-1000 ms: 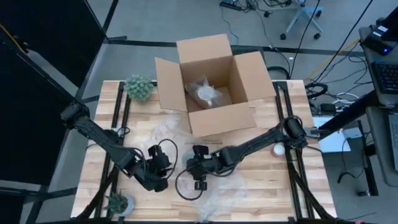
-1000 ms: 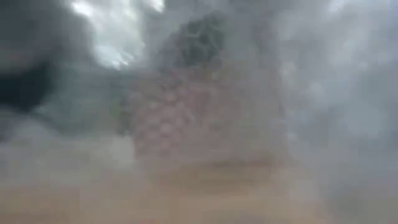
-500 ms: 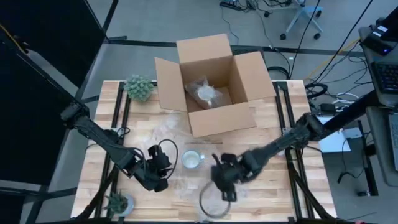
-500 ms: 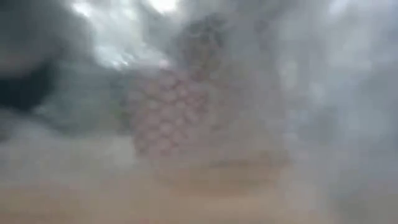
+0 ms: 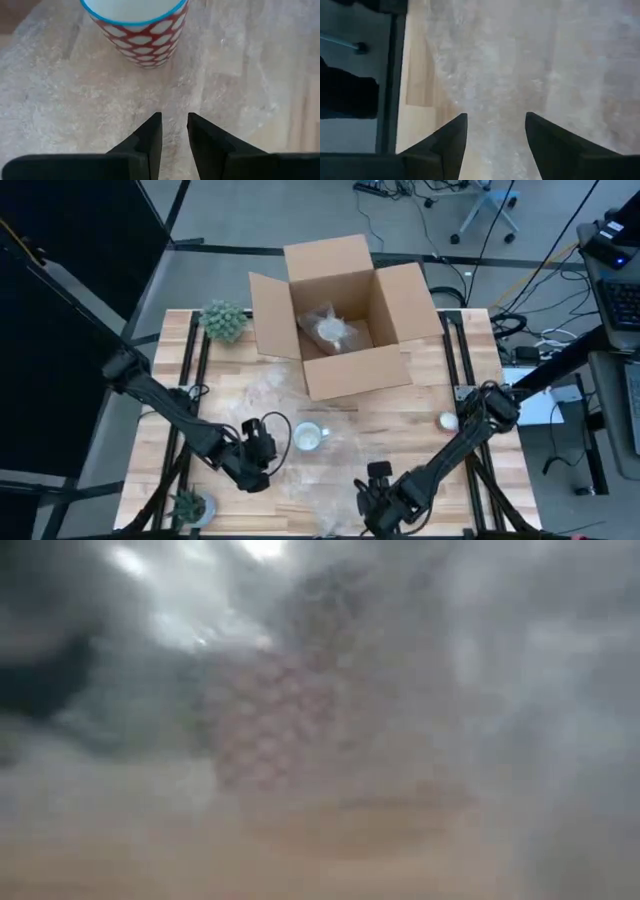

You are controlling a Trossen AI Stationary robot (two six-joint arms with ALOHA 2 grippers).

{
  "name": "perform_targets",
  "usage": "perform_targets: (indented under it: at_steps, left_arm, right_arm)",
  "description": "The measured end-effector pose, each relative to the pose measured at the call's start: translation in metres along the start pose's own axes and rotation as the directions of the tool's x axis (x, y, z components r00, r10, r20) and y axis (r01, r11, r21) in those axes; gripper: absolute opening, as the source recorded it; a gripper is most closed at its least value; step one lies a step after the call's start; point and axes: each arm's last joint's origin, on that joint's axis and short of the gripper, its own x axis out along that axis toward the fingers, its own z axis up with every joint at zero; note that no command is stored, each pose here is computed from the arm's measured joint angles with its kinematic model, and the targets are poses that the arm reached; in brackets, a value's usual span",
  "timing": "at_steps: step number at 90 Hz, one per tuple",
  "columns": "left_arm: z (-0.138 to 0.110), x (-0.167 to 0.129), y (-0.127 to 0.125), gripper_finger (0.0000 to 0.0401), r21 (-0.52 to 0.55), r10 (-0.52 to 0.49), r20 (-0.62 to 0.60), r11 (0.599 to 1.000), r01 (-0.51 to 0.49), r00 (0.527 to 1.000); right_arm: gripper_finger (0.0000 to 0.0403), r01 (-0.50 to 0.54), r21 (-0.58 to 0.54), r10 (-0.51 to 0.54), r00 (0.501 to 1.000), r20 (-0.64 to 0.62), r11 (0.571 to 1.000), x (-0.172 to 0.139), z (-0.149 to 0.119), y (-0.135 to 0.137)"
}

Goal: Wrap mug
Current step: Wrap the red mug with bubble wrap

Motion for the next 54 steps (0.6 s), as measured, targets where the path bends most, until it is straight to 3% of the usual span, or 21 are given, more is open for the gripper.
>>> perform_targets:
  at_steps: [20,31,41,54]
  left_arm:
    - [-0.004,0.019,-0.010,0.0081,0.017,-0.025,-0.038,1.000,0.026,0.999]
    - [-0.006,0.034,-0.017,0.0081,0.058,-0.041,-0.045,0.997,0.044,0.998]
    - [-0.009,0.046,-0.020,0.0081,0.064,-0.039,-0.060,0.997,0.043,0.997]
    - [-0.009,0.057,-0.022,0.0081,0.048,-0.036,-0.056,0.998,0.039,0.998]
  right_arm:
    - [0.0182,0.047,-0.095,-0.046,0.999,0.006,0.994,0.019,-0.004,0.006]
    - [0.0165,0.022,-0.095,-0.028,0.998,-0.059,0.995,0.038,-0.006,0.007]
    - [0.0125,0.046,-0.086,-0.055,0.992,-0.110,0.995,0.045,-0.011,0.008]
    - [0.0030,0.085,-0.103,-0.105,0.972,-0.209,0.991,0.037,-0.025,0.007]
